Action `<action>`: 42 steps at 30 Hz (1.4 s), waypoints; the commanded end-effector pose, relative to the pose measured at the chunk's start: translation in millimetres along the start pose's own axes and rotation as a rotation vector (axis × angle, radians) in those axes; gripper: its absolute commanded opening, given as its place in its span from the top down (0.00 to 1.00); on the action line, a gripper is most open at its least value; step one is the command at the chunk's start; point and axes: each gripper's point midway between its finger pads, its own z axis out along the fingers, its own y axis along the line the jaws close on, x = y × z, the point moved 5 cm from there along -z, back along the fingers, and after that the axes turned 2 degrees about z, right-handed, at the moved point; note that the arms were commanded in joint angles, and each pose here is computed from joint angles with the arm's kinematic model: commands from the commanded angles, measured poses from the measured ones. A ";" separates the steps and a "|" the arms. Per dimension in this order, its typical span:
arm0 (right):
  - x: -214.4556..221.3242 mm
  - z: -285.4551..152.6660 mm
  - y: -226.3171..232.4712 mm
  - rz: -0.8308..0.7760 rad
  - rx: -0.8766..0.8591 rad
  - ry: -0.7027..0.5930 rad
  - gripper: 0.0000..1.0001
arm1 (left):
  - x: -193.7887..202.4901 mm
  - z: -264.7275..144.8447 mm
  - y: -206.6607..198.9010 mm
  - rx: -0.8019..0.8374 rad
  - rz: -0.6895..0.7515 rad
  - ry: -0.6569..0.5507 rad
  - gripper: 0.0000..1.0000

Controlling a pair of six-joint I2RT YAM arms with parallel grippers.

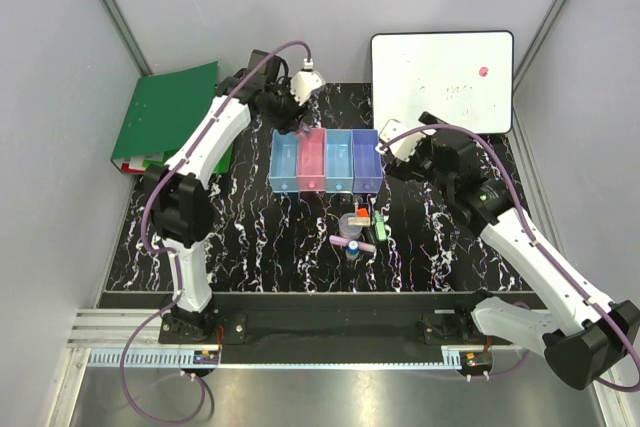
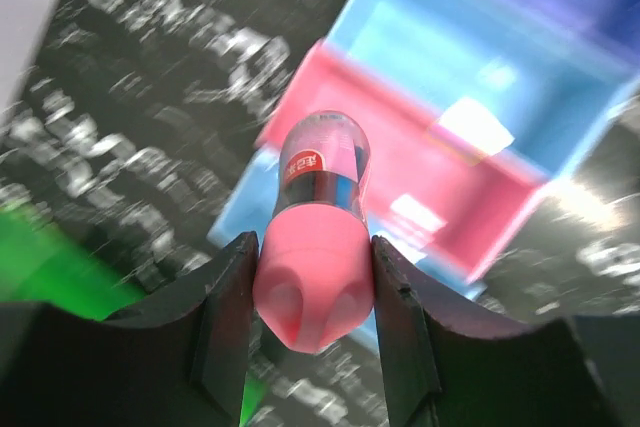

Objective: Sort the stationery into containers
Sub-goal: Place the stationery in the storage box.

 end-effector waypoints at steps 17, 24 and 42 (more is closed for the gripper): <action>-8.9 -10.7 -15.4 0.022 0.088 -0.044 0.00 | 26.7 -11.0 12.5 -0.167 0.382 0.271 1.00; -10.6 -7.8 -14.3 0.024 0.078 -0.049 0.00 | 38.2 2.9 6.5 -0.114 0.384 0.287 1.00; -8.7 -7.7 -12.5 0.029 0.073 -0.040 0.00 | 43.0 50.1 17.7 -0.048 0.455 0.302 0.66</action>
